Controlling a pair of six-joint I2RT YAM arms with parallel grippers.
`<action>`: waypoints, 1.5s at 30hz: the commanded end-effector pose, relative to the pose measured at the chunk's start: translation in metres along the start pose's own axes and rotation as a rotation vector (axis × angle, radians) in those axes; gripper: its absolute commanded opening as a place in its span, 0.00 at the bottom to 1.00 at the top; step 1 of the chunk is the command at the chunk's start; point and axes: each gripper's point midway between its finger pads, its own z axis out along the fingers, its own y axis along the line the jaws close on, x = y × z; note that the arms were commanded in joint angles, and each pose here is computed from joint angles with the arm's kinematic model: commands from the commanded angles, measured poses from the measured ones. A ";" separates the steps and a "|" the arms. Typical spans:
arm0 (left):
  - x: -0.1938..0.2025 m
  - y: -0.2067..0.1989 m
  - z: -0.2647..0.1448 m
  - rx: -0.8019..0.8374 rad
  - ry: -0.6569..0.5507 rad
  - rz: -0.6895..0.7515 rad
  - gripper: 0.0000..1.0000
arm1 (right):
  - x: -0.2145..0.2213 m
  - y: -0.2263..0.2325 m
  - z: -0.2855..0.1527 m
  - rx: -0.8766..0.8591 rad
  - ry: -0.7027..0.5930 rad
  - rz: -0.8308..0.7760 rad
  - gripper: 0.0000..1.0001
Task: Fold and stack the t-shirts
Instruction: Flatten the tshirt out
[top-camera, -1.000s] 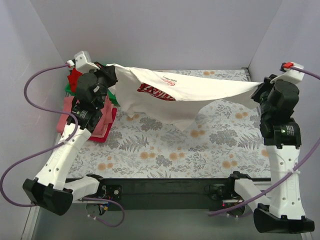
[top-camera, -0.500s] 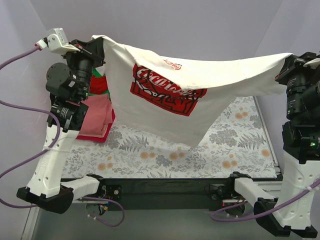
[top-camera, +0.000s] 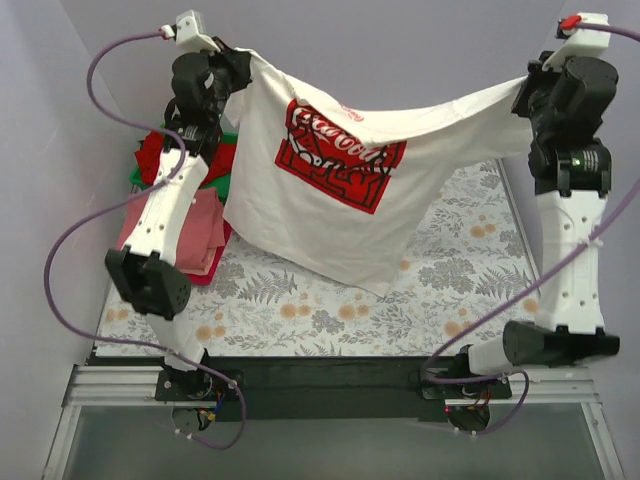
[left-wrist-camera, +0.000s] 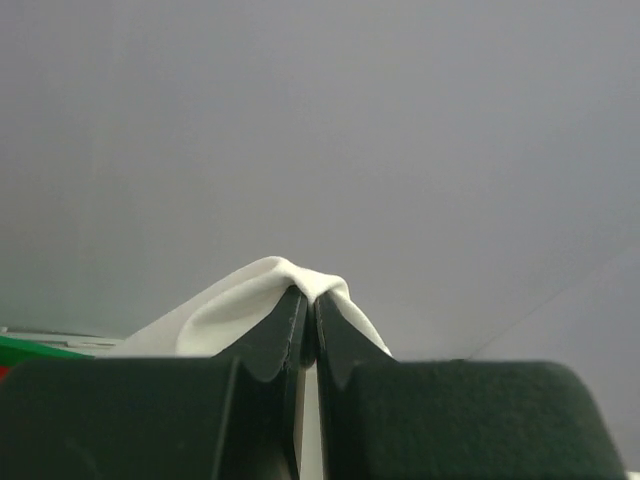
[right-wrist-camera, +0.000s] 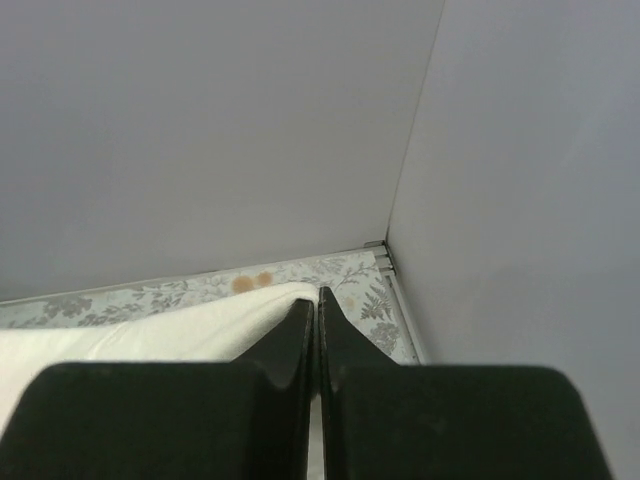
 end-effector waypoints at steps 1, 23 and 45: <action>-0.012 -0.011 0.035 0.130 0.012 -0.060 0.00 | -0.065 -0.031 0.007 0.114 -0.178 -0.057 0.01; 0.177 0.107 -0.133 -0.119 0.318 -0.238 0.04 | 0.200 -0.016 -0.101 0.025 0.301 0.220 0.03; 0.304 0.063 -0.207 -0.196 0.736 -0.231 0.91 | 0.283 0.045 -0.119 -0.292 0.531 0.313 0.98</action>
